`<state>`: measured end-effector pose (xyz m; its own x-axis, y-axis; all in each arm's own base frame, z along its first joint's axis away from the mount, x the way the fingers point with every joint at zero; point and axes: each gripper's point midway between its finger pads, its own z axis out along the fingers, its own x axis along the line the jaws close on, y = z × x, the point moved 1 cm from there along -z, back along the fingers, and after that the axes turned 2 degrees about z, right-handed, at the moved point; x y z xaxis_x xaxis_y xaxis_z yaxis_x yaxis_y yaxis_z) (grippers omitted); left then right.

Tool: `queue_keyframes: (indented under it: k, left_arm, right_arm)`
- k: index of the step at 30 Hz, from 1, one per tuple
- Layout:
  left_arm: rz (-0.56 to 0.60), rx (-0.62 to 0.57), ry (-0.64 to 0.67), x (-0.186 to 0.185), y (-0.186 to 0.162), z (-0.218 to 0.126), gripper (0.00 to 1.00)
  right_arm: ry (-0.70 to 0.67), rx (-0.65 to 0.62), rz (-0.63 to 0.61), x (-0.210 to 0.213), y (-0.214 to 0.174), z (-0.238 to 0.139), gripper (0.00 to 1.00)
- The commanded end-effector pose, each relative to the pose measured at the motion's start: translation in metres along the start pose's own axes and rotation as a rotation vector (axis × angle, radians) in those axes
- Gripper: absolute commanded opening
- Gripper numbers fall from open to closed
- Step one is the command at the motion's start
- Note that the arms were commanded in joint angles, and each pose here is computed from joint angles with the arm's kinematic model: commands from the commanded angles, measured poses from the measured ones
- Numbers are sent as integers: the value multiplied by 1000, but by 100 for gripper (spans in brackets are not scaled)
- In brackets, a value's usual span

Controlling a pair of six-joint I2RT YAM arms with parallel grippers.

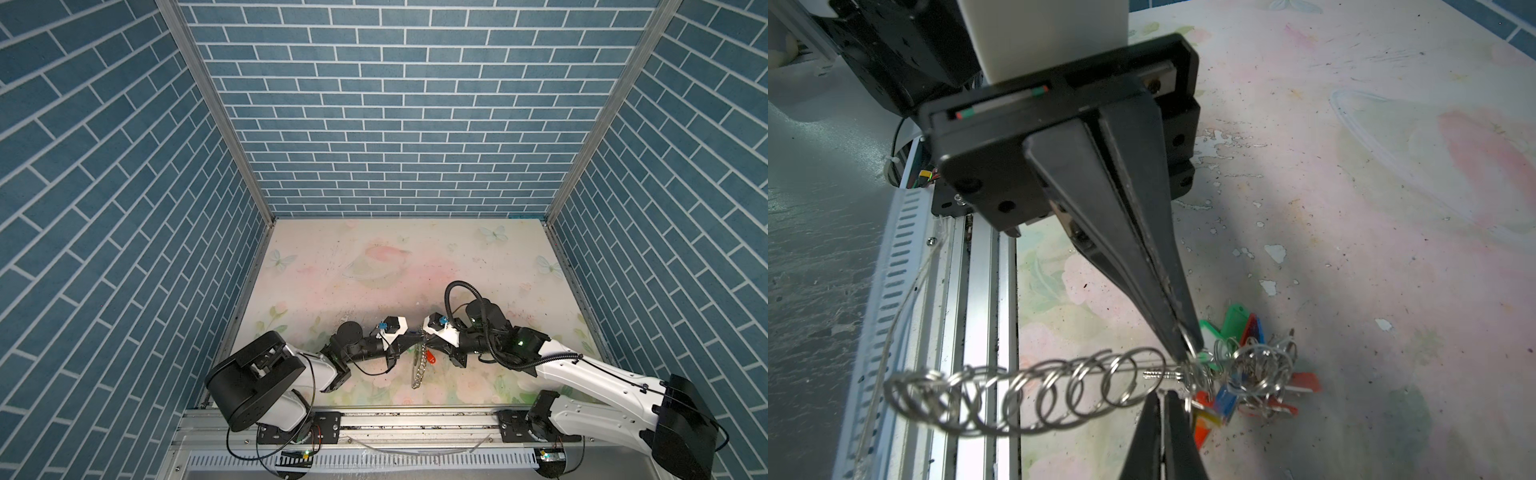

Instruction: Put the keys on the keyring

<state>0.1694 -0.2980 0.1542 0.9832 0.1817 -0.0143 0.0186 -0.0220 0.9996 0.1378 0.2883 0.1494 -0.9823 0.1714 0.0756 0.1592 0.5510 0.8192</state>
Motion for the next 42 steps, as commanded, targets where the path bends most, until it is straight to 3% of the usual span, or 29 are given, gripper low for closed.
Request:
queue_keyframes:
  k: [1, 18, 28, 37, 42]
  left_arm:
    - [39, -73, -7, -1, 18, -1, 0]
    - [57, -67, 11, 1, 17, -3, 0]
    - [45, -67, -24, -3, 16, -2, 0]
    - [38, -77, 22, 4, 19, -2, 0]
    - [-7, -95, 84, 15, 26, 0, 0]
  right_arm:
    - [37, -21, -2, 5, 6, 4, 6]
    - [-100, -9, -36, -6, 7, -19, 15]
    - [-41, -43, -50, -2, 16, -9, 17]
    - [37, -30, -41, 10, 13, 1, 5]
    - [41, -29, -48, 11, 13, 8, 4]
